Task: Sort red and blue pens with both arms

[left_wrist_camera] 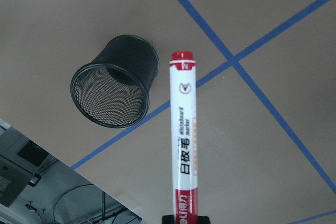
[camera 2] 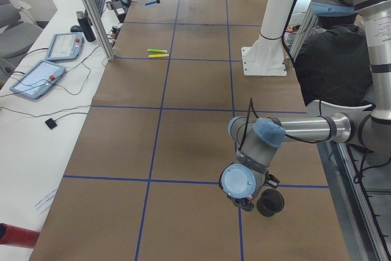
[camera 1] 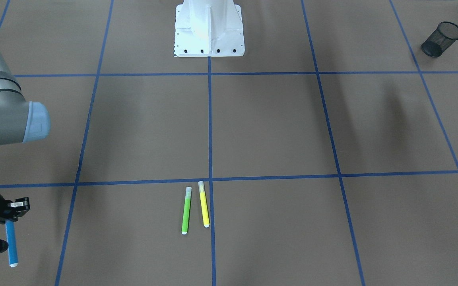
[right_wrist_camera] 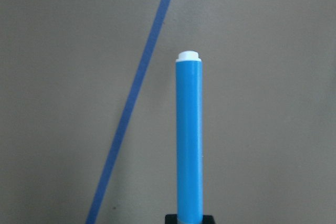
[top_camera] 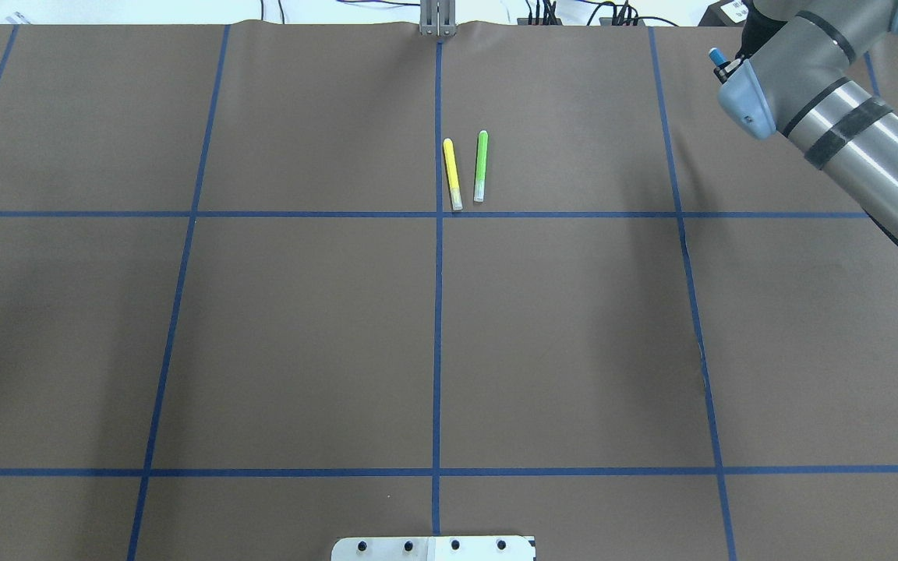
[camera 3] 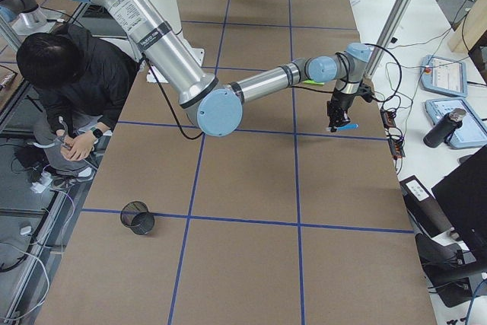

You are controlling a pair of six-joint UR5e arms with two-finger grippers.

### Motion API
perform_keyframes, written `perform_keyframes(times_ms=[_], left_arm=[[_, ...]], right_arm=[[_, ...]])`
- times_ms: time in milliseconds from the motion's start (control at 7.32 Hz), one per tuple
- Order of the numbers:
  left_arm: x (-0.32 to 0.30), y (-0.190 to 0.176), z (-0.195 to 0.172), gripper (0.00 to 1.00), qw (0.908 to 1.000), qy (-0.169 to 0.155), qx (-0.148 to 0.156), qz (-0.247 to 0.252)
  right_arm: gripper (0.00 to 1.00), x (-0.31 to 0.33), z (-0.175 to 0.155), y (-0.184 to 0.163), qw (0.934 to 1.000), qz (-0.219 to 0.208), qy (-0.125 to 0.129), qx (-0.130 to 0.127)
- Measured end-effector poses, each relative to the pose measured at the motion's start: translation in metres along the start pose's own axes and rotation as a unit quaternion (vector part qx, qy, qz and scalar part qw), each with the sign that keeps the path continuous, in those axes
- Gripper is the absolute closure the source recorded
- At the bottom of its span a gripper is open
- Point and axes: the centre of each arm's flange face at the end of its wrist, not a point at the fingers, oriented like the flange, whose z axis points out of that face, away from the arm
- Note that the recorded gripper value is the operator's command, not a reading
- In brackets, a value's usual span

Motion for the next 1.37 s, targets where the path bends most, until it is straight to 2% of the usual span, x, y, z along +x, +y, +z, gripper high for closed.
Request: perform_keyframes(times_ms=[273,410,683,956,1366], left_arm=[[-0.026,-0.001,0.014,1.00,0.9989,0.025,-0.022,-0.034],[-0.035,-0.004,0.020,1.00,0.9981,0.031,-0.029,-0.046],[-0.049,-0.011,0.029,1.00,0.9961,0.042,-0.041,-0.065],[-0.063,-0.021,0.039,1.00,0.9936,0.057,-0.055,-0.081],[-0.079,-0.032,0.055,1.00,0.9877,0.083,-0.084,-0.102]], right_arm=[[1.00,0.050,-0.015,0.013,0.9986,-0.028,0.027,-0.035],[1.00,0.074,-0.022,0.021,0.9964,-0.044,0.047,-0.055],[1.00,0.108,-0.034,0.040,0.9904,-0.047,0.086,-0.098],[1.00,0.142,-0.043,0.066,0.9885,-0.029,0.101,-0.109],[1.00,0.174,-0.043,0.086,0.9883,-0.018,0.100,-0.114]])
